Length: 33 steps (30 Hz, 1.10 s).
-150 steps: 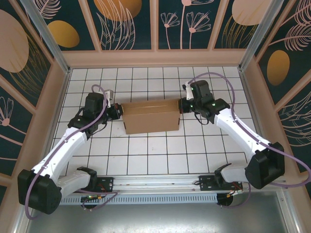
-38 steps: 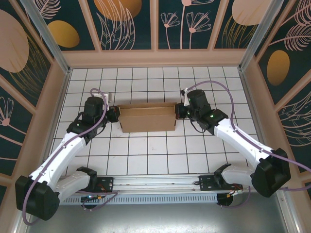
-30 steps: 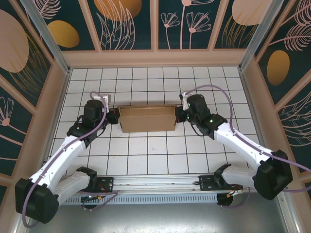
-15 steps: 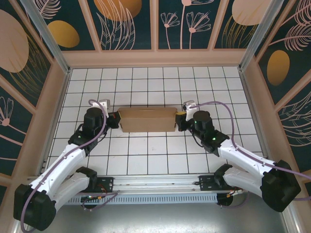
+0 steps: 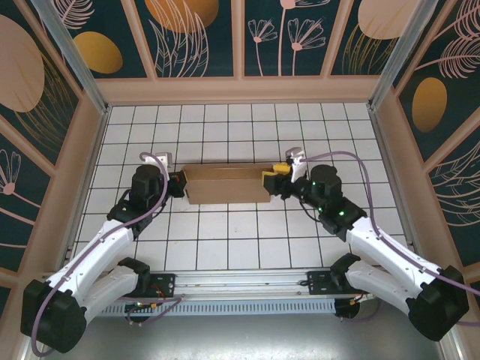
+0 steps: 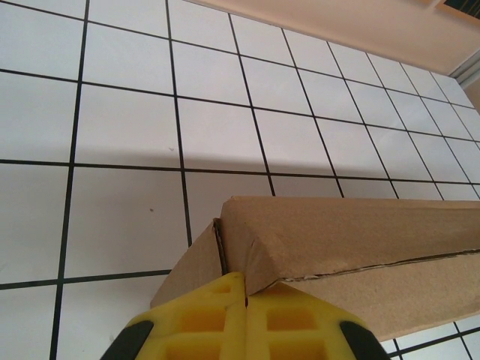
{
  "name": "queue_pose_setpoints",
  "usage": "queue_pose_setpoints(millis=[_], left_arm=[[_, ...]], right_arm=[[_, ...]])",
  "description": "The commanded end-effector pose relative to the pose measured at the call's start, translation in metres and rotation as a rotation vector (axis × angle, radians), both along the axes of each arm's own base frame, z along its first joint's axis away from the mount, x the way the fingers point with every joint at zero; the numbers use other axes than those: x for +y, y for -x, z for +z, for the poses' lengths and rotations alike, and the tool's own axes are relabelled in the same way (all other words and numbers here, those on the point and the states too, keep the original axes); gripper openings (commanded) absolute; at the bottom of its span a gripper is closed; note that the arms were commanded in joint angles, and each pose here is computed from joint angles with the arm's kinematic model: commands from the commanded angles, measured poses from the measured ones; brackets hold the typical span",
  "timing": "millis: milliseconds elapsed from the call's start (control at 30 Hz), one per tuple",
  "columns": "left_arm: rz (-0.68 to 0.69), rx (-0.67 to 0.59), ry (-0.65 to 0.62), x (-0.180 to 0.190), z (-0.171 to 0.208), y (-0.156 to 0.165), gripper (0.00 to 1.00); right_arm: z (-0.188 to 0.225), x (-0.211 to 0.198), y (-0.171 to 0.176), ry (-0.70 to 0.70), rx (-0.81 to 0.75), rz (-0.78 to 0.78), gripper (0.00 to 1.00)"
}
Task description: Fold the paper box
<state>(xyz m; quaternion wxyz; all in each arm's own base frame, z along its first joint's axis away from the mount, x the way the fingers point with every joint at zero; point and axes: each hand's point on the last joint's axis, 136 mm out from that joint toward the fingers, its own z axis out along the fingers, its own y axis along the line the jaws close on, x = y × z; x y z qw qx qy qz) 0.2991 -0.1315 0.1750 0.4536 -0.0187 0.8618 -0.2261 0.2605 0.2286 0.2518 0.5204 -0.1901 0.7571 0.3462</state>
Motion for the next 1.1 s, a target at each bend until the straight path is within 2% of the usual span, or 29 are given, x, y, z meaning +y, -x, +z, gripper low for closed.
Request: queue_pose_setpoints(millis=[0,67,167,400,500,600,700,867,1067], left_arm=[[-0.024,0.138,-0.081,0.005,-0.035,0.019,0.00],[-0.021,0.135,-0.084,0.005,-0.036,0.019,0.00],[-0.023,0.136,-0.079,0.005,-0.036,0.019,0.00],[-0.026,0.129,-0.055,0.002,-0.033,0.019,0.00],[-0.026,0.130,-0.037,0.001,-0.030,0.020,0.01],[-0.025,0.130,-0.005,-0.002,-0.024,0.021,0.19],[-0.035,0.131,0.040,-0.006,-0.016,0.024,0.31],[-0.082,0.126,0.118,-0.016,0.005,0.032,0.39],[-0.191,0.103,0.097,-0.027,0.026,0.041,0.40]], right_arm=[[0.024,-0.007,-0.023,-0.126,0.088,-0.094,0.51],[0.013,-0.012,-0.043,-0.112,0.187,-0.183,0.50],[0.002,-0.008,-0.053,-0.087,0.231,-0.199,0.45],[-0.040,-0.008,-0.051,-0.031,0.288,-0.214,0.39],[-0.060,-0.010,-0.046,-0.008,0.315,-0.219,0.32],[-0.073,-0.010,-0.039,-0.004,0.332,-0.216,0.22],[-0.079,-0.009,-0.035,0.001,0.338,-0.218,0.20],[-0.085,-0.010,-0.035,0.027,0.338,-0.239,0.20],[-0.084,-0.011,-0.039,0.039,0.327,-0.273,0.21]])
